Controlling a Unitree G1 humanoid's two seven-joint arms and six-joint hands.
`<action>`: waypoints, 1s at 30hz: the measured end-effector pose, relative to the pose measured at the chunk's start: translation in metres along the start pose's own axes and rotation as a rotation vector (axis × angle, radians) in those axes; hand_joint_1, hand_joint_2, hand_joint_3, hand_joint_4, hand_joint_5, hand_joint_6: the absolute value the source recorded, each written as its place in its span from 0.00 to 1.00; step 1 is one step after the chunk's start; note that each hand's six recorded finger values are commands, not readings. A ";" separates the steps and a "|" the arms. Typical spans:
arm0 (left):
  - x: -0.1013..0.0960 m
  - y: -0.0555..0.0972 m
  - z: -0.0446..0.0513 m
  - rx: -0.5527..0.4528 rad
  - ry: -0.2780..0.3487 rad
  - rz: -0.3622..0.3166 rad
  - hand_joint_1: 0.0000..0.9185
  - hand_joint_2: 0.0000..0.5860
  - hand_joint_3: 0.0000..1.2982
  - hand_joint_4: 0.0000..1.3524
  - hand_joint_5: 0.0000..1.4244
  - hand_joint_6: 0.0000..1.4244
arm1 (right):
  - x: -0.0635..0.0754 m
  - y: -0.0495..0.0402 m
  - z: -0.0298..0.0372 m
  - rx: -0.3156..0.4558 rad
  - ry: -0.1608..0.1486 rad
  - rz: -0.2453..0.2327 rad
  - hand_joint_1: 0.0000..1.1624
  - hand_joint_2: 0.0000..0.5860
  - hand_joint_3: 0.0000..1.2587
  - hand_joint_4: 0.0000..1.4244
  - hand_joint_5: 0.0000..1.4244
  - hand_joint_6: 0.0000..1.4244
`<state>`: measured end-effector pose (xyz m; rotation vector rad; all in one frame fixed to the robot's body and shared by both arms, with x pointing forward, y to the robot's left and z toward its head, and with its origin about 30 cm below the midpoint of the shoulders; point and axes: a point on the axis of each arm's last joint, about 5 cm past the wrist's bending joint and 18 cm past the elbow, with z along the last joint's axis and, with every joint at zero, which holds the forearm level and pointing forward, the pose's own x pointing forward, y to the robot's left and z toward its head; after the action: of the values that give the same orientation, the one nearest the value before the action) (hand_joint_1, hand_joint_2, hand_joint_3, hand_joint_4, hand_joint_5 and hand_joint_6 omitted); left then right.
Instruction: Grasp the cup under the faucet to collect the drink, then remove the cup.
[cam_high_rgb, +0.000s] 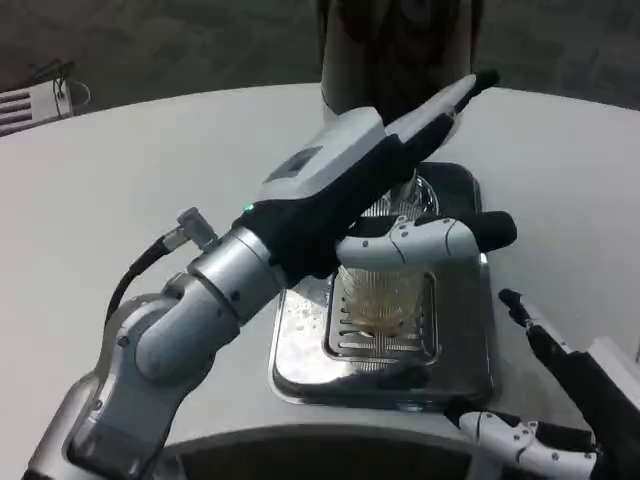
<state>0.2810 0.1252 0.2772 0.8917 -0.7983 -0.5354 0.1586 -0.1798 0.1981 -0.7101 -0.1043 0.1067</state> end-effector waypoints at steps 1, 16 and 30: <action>0.000 0.000 -0.0001 0.001 0.000 0.000 0.00 0.10 0.00 0.00 0.03 0.10 | 0.002 0.0025 -0.0013 0.008 -0.008 -0.019 0.59 0.39 0.00 0.00 0.00 0.00; 0.000 0.003 0.0002 0.001 -0.003 -0.001 0.00 0.09 0.00 0.00 0.03 0.06 | 0.049 0.0230 -0.0002 0.101 -0.090 -0.148 0.62 0.37 0.00 0.00 0.00 0.00; -0.001 0.008 0.0022 0.014 0.001 -0.007 0.00 0.09 0.00 0.00 0.04 0.06 | 0.088 0.0318 0.0118 0.152 -0.116 -0.160 0.65 0.35 0.00 0.00 0.00 0.00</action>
<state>0.2791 0.1295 0.2844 0.9079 -0.7995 -0.5360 0.2424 -0.1365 0.1914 -0.5414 -0.2612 0.0025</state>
